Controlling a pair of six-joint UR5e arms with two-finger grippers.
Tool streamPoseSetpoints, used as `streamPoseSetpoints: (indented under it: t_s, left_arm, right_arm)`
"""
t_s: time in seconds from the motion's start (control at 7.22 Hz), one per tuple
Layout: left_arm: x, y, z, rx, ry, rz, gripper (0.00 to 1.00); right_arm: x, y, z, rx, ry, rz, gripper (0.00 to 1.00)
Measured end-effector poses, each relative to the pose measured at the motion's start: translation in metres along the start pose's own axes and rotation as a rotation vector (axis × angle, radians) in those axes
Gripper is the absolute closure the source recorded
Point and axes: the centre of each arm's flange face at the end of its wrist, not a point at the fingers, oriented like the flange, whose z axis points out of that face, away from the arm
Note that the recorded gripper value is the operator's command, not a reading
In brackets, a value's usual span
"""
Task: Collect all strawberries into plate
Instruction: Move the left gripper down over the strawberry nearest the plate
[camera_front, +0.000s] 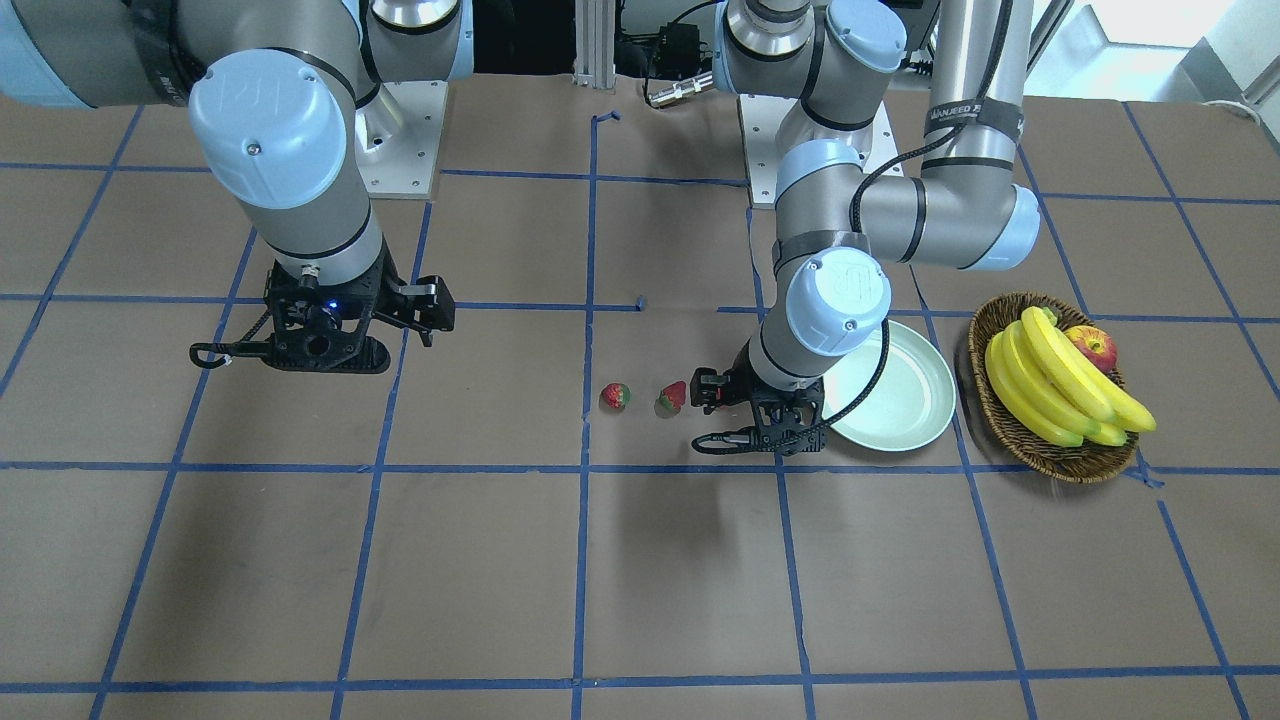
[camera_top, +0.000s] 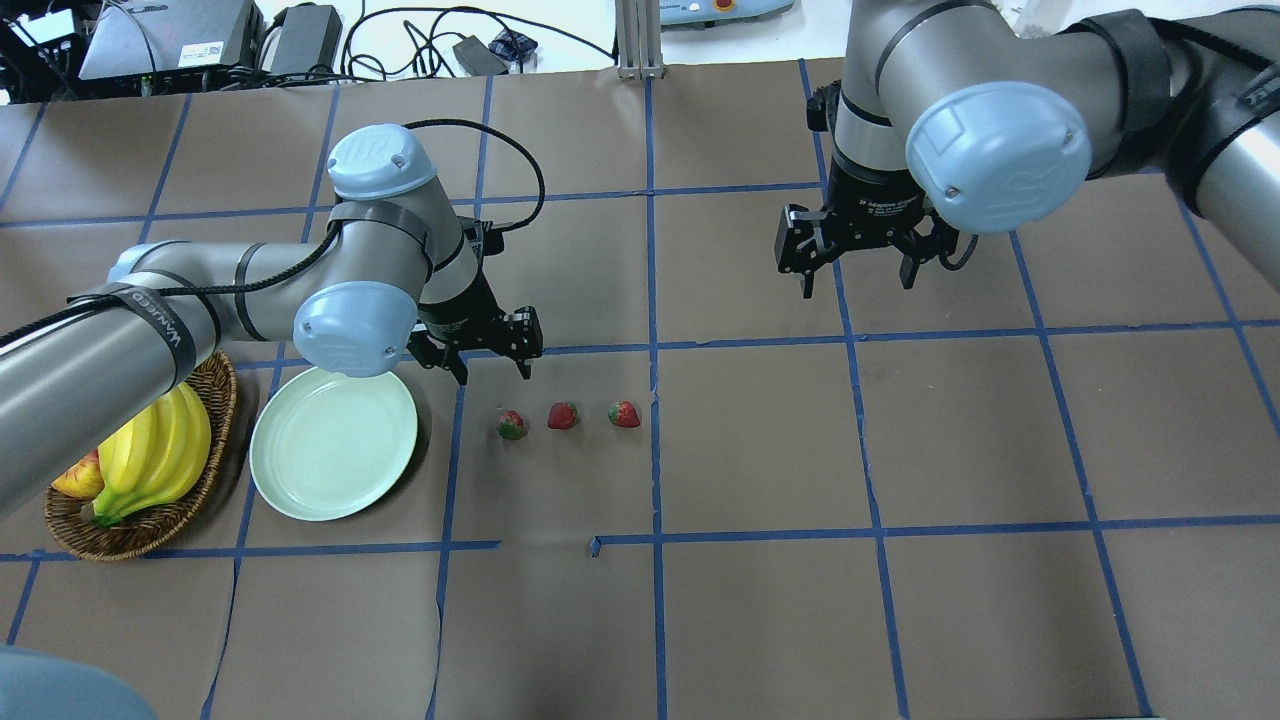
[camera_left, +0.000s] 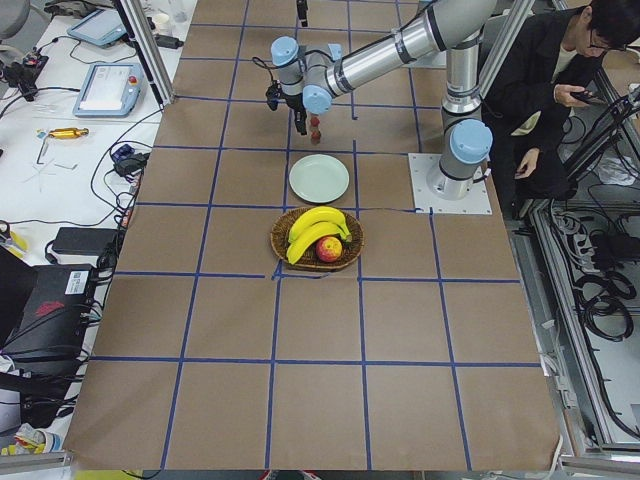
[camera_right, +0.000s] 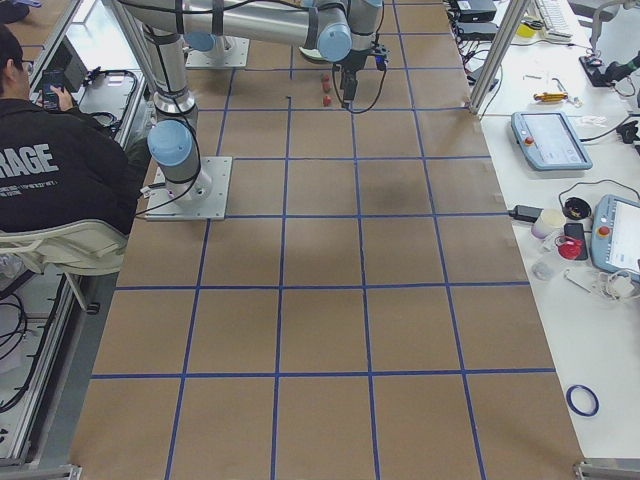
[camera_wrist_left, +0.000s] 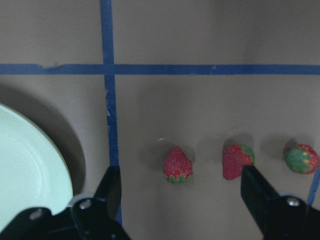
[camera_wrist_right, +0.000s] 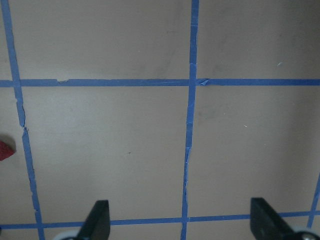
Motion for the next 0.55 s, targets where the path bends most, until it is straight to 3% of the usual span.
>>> streamPoseSetpoints:
  t_s: [0.55]
  left_arm:
    - [0.005,-0.002,0.023,-0.062,0.026,0.012,0.25]
  right_arm:
    - [-0.001,-0.002,0.019,0.02,-0.001,-0.004,0.0]
